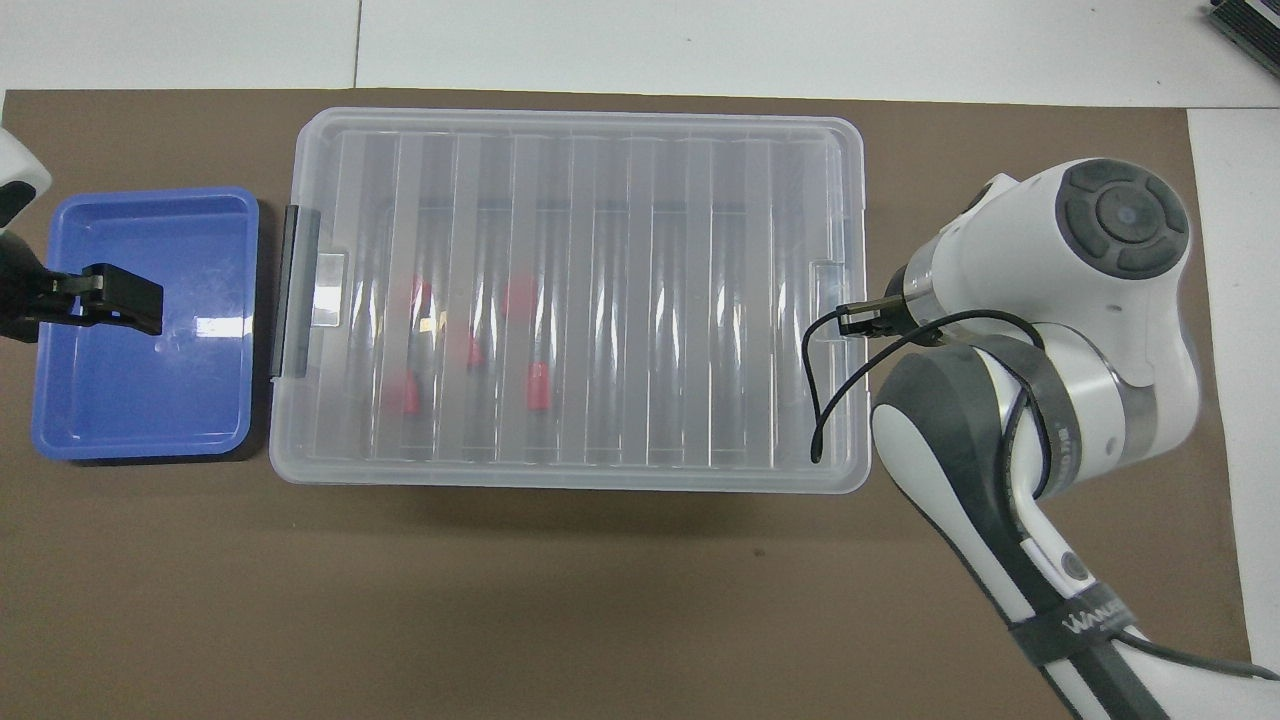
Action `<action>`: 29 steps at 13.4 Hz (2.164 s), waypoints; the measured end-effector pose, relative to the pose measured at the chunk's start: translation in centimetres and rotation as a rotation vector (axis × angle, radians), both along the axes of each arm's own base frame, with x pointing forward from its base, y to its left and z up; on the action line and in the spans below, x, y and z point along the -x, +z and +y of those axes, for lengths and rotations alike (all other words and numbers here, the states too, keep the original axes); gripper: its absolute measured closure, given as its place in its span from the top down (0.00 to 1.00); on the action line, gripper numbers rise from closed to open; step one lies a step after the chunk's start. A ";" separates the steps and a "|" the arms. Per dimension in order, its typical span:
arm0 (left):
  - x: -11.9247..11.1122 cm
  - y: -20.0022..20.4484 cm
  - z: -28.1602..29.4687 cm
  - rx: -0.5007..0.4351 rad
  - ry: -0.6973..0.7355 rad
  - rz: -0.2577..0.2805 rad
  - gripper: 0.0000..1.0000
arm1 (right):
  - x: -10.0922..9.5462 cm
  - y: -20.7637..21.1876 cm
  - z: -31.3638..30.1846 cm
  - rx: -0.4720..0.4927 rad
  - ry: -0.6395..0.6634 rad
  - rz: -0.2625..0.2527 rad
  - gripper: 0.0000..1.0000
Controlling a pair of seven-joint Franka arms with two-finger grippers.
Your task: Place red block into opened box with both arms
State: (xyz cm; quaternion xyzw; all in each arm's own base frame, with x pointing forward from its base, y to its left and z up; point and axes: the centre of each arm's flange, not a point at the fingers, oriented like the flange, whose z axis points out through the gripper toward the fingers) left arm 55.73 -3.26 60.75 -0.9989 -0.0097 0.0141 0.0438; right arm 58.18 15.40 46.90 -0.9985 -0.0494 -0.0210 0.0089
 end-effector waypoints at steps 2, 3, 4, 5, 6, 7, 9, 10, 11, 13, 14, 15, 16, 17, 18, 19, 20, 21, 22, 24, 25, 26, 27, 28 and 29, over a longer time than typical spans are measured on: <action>0.0 0.0 0.0 0.000 0.000 0.000 1.00 | 0.0 0.8 -0.3 -0.005 -0.053 -0.012 0.01; 0.0 0.0 0.0 0.000 0.000 0.000 1.00 | 0.1 1.4 -0.6 -0.008 -0.085 -0.022 0.01; 0.0 0.0 0.0 0.000 0.000 0.000 1.00 | 0.2 2.2 -1.3 -0.011 -0.121 -0.031 0.01; 0.0 0.0 0.0 0.000 0.000 0.000 1.00 | 0.4 3.0 -2.3 -0.009 -0.157 -0.030 0.01; 0.0 0.0 0.0 0.000 0.000 0.000 1.00 | 0.6 3.8 -3.6 -0.007 -0.189 -0.026 0.01; 0.0 0.0 0.0 0.000 0.000 0.000 1.00 | 0.8 4.7 -5.3 -0.005 -0.221 -0.026 0.01; 0.0 0.0 0.0 0.000 0.000 0.000 1.00 | 1.3 6.2 -9.0 0.000 -0.284 -0.023 0.18; 0.0 0.0 0.0 0.000 0.000 0.000 1.00 | 1.5 6.9 -10.4 0.001 -0.307 -0.026 0.28; 0.0 0.0 0.0 0.000 0.000 0.000 1.00 | 1.7 7.6 -11.2 0.000 -0.322 -0.034 0.38; 0.0 0.0 0.0 0.000 0.000 0.000 1.00 | 2.0 8.9 -11.7 0.001 -0.329 -0.033 0.60; 0.0 0.0 0.0 0.000 0.000 0.000 1.00 | 2.1 9.7 -11.7 0.003 -0.327 -0.027 0.73; 0.0 0.0 0.0 0.000 0.000 0.000 1.00 | 2.2 10.7 -11.7 0.004 -0.322 -0.022 0.85; 0.0 0.0 0.0 0.000 0.000 0.000 1.00 | 2.4 11.8 -11.7 0.006 -0.315 -0.015 0.94; 0.0 0.0 0.0 0.000 0.000 0.000 1.00 | 2.6 12.8 -11.8 0.009 -0.301 -0.007 1.00; 0.0 0.0 0.0 0.000 0.000 0.000 1.00 | 2.7 13.8 -11.9 0.011 -0.285 0.001 1.00; 0.0 0.0 0.0 0.000 0.000 0.000 1.00 | 2.8 14.7 -11.9 0.012 -0.271 0.004 1.00; 0.0 0.0 0.0 0.000 0.000 0.000 1.00 | 2.9 15.4 -12.0 0.013 -0.262 0.007 1.00; 0.0 0.0 0.0 0.000 0.000 0.000 1.00 | 3.0 16.0 -12.0 0.014 -0.258 0.011 1.00; 0.0 0.0 0.0 0.000 0.000 0.000 1.00 | 3.1 16.3 -12.0 0.015 -0.251 0.013 1.00; 0.0 0.0 0.0 0.000 0.000 0.000 1.00 | 3.2 16.2 -12.1 0.018 -0.219 0.024 1.00; 0.0 0.0 0.0 0.000 0.000 0.000 1.00 | 3.3 16.1 -12.1 0.020 -0.207 0.030 1.00; 0.0 0.0 0.0 0.000 0.000 0.000 1.00 | 3.3 16.1 -12.2 0.020 -0.204 0.032 1.00; 0.0 0.0 0.0 0.000 0.000 0.000 1.00 | 3.3 16.1 -12.4 0.021 -0.206 0.036 1.00; 0.0 0.0 0.0 0.000 0.000 0.000 1.00 | 3.4 16.0 -12.5 0.023 -0.205 0.047 1.00; 0.0 0.0 0.0 0.000 0.000 0.002 1.00 | 3.6 15.9 -12.6 0.025 -0.191 0.060 1.00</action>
